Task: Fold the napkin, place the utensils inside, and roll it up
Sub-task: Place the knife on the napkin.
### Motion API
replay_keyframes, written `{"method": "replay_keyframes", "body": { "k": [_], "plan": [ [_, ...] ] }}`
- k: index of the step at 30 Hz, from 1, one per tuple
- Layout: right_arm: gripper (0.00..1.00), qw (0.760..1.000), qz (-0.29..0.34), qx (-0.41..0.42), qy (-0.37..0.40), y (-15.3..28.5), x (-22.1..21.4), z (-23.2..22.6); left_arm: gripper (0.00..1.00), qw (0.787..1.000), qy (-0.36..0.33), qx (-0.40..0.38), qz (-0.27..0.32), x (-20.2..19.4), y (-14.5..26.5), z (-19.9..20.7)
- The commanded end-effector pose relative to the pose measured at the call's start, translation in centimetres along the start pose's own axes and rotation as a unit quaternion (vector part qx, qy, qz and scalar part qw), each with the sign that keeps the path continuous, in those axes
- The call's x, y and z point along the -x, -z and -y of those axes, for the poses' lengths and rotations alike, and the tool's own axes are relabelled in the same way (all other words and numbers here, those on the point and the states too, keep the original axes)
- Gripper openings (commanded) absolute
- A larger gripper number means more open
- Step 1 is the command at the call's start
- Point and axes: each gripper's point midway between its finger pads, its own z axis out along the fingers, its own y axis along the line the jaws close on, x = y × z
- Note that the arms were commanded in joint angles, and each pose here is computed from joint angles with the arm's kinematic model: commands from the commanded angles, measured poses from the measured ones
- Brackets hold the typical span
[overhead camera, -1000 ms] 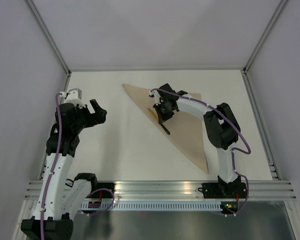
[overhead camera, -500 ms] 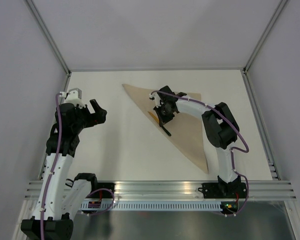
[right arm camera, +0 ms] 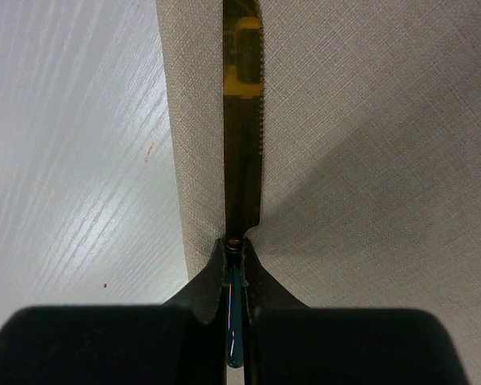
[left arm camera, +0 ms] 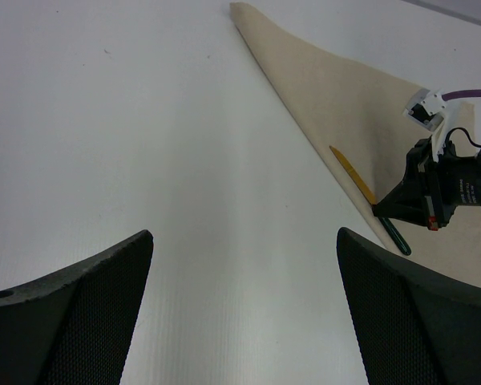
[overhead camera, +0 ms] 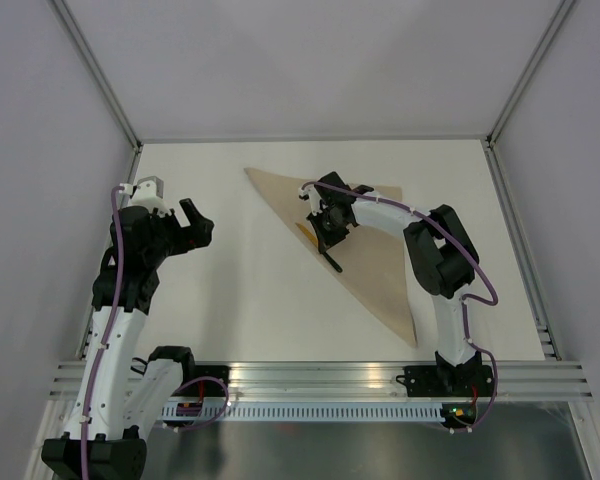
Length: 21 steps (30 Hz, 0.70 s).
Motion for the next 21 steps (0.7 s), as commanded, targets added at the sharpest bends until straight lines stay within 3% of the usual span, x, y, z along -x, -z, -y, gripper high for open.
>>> {"method": "replay_keyframes", "body": {
  "k": [1, 21],
  "plan": [
    [0.0, 1.0, -0.001, -0.005, -0.001, 0.1, -0.3, -0.3, 1.0, 1.0, -0.017, -0.008, 0.011, 0.7, 0.3, 0.3],
    [0.0, 1.0, 0.008, 0.004, 0.015, 0.1, 0.7, -1.1, 1.0, 1.0, -0.018, -0.01, 0.012, 0.7, 0.4, 0.4]
  ]
}}
